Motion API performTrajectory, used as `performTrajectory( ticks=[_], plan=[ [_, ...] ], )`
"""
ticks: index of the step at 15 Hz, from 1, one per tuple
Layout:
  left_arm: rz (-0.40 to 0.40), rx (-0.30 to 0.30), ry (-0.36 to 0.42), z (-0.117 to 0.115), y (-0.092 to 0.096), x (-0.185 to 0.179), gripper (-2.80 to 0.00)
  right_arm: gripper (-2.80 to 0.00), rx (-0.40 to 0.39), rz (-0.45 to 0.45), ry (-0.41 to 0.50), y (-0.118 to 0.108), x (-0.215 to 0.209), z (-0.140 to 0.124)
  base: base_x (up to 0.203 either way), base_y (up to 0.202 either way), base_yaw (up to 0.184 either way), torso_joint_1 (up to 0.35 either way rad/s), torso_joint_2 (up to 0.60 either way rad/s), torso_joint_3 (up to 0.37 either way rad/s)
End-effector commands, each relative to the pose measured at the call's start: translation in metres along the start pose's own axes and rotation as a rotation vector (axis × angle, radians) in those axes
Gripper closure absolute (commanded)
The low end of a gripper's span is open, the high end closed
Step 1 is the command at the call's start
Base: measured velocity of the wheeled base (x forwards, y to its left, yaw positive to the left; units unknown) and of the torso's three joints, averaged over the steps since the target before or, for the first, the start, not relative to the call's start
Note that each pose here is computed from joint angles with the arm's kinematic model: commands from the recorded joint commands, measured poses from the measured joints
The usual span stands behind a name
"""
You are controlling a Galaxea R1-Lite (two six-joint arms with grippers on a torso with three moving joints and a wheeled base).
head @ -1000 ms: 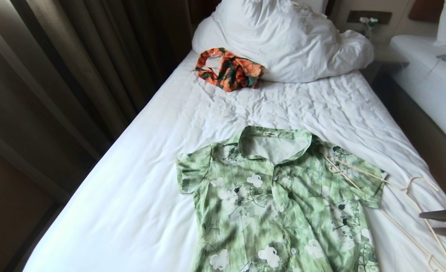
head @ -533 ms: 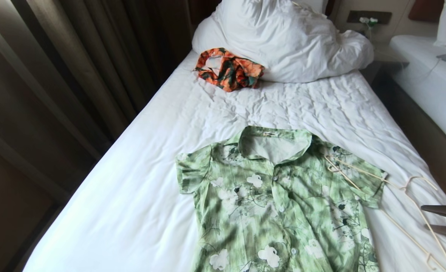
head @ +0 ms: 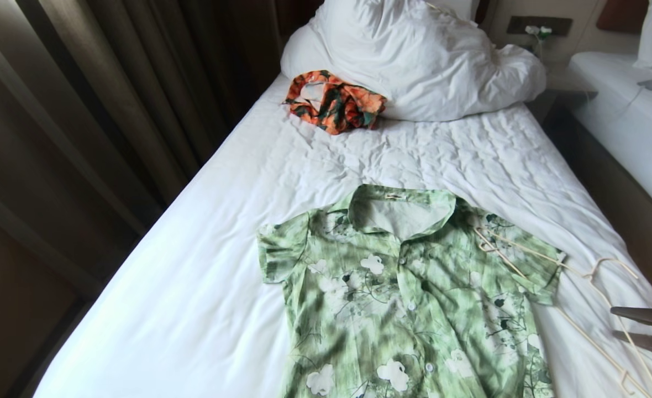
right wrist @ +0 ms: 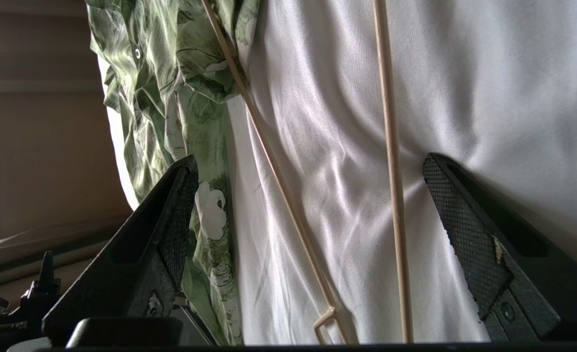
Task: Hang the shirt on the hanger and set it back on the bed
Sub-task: Lift the shirt and hanger
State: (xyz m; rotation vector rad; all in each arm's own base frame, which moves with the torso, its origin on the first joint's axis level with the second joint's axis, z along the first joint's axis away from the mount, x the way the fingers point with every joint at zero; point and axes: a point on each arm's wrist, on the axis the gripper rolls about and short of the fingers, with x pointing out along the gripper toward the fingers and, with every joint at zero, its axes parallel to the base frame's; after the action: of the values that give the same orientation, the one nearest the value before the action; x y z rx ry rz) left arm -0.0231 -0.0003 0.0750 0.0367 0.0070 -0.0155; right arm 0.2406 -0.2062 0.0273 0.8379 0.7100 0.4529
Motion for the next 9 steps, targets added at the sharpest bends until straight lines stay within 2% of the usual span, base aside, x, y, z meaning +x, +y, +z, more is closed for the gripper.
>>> performTrajectory(
  ticks=[1,9],
  plan=[
    [-0.001,0.0,0.0,0.0,0.0,0.0,0.0,-2.8,-0.008,0.014,0.007,-0.001,0.005,-0.002,0.0,0.0,0.0,0.0,0.0,0.0],
    [0.0,0.0,0.001,0.0,0.0,0.0,0.0,-2.8,-0.075,0.043,0.048,0.011,0.025,0.003,0.0,0.0,0.0,0.0,0.0,0.0]
  ],
)
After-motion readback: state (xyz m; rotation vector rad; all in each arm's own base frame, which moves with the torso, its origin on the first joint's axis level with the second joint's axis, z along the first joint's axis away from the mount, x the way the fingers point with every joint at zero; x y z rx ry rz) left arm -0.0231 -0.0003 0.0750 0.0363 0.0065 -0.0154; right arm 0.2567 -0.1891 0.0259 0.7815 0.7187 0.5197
